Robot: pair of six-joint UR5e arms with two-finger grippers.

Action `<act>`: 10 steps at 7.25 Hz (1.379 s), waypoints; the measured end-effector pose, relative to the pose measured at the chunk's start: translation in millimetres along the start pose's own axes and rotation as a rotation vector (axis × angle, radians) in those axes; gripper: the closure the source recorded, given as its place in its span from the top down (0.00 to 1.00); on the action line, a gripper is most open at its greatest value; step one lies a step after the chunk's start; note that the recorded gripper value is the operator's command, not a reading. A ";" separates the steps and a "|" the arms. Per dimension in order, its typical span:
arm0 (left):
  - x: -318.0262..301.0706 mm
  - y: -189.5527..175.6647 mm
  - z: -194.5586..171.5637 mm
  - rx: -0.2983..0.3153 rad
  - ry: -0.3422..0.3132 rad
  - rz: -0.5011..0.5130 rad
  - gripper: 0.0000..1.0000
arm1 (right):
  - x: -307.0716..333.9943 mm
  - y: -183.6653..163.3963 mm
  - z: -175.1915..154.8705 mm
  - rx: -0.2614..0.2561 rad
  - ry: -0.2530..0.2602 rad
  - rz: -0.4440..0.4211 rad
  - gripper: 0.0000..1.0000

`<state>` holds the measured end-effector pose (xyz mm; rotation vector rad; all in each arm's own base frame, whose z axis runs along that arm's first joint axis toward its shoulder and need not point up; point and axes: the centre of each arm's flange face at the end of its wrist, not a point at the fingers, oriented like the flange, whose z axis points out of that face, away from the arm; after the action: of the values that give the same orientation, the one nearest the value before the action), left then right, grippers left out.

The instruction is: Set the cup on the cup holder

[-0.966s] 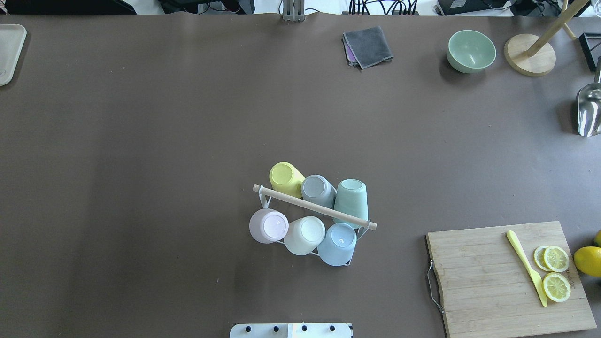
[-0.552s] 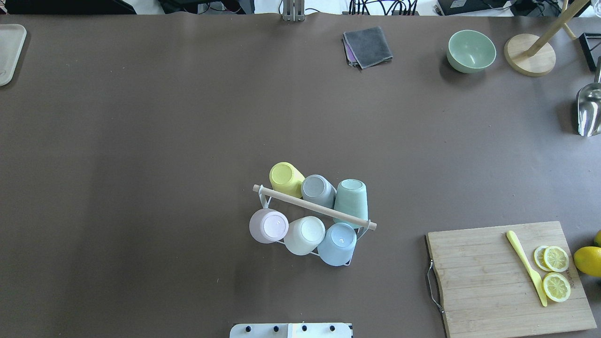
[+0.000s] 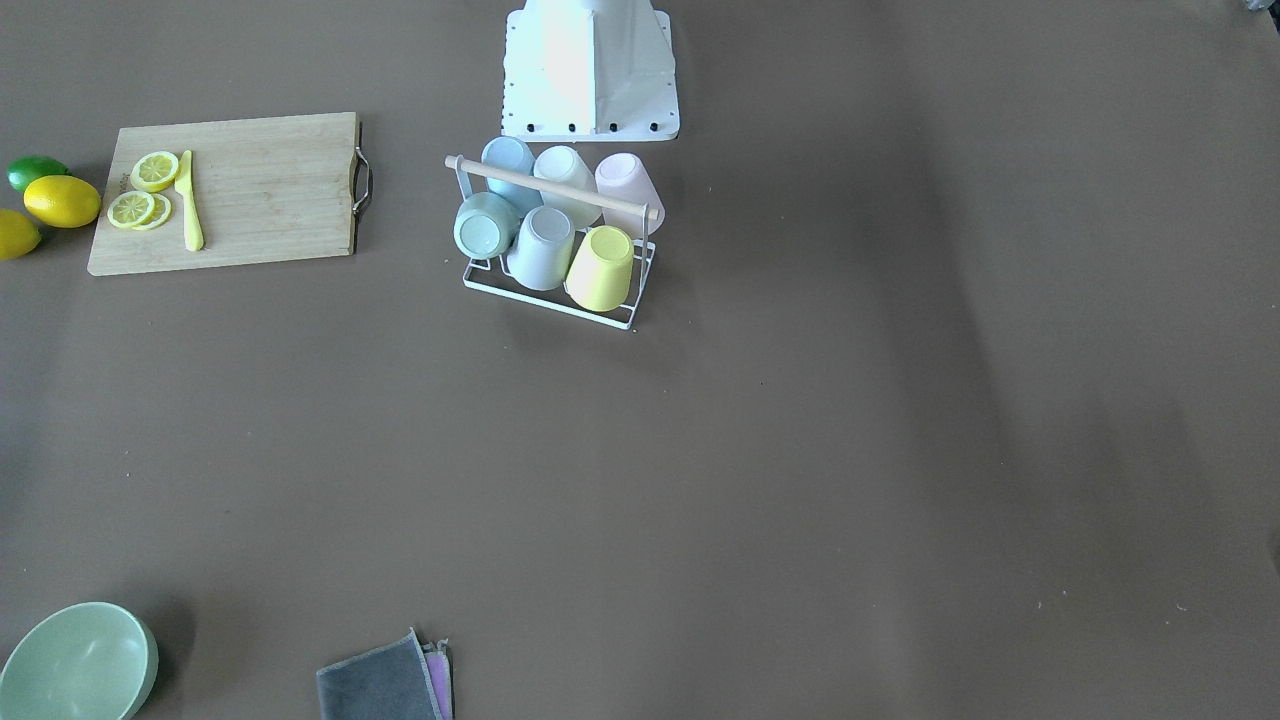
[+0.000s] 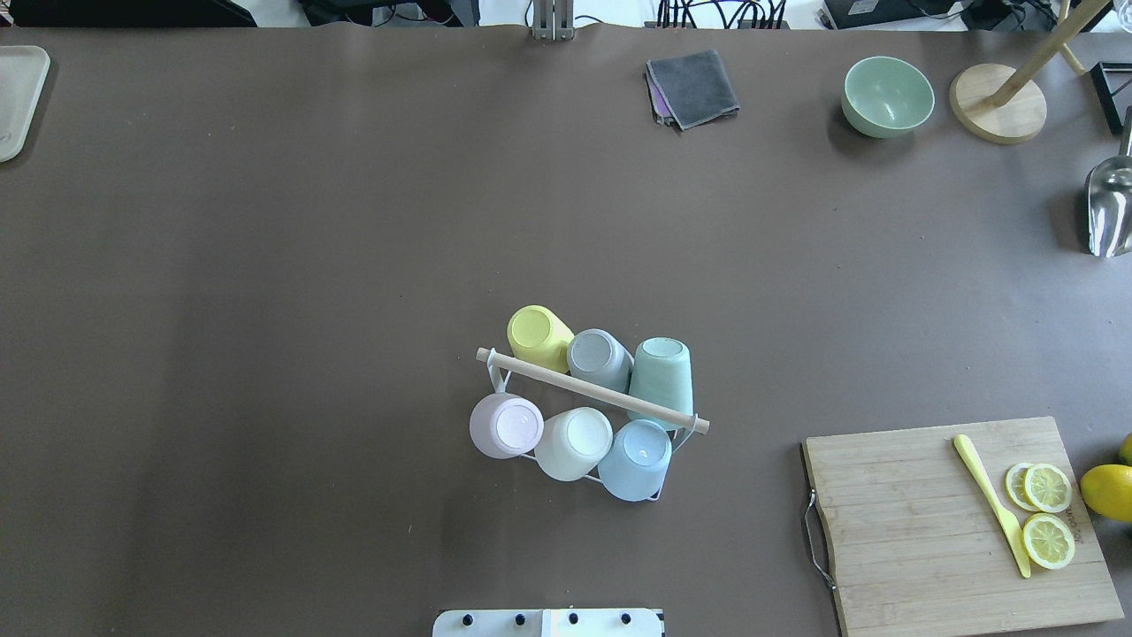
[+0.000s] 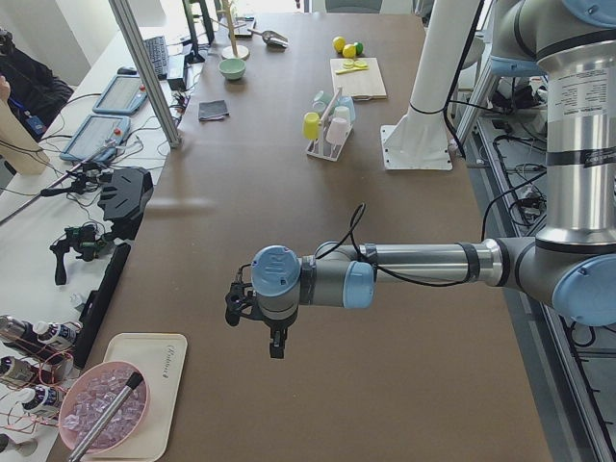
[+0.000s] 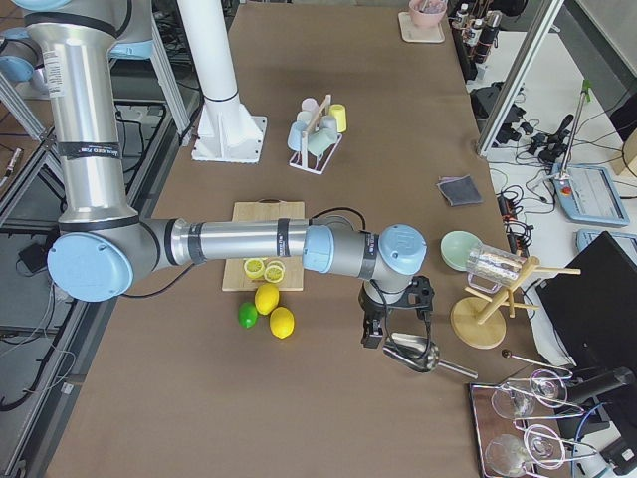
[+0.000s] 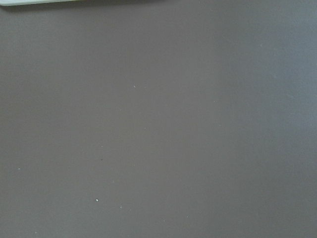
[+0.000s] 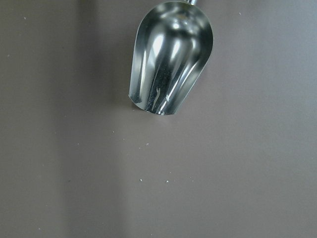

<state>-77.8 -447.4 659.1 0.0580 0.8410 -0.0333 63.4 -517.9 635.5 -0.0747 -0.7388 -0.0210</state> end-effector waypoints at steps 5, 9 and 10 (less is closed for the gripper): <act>2.8 -1.3 -1.3 0.006 0.005 -0.035 0.99 | -0.3 0.0 0.1 0.000 0.000 0.000 1.00; -0.1 -0.1 0.5 0.001 0.003 -0.041 0.99 | -0.2 0.0 0.0 0.000 0.000 0.000 1.00; -0.8 0.1 1.1 0.000 0.002 -0.042 0.99 | -0.3 0.0 0.1 0.000 0.000 0.000 1.00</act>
<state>-77.5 -447.4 660.5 0.0409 0.8440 -0.0728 63.2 -517.9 635.3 -0.0748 -0.7390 -0.0212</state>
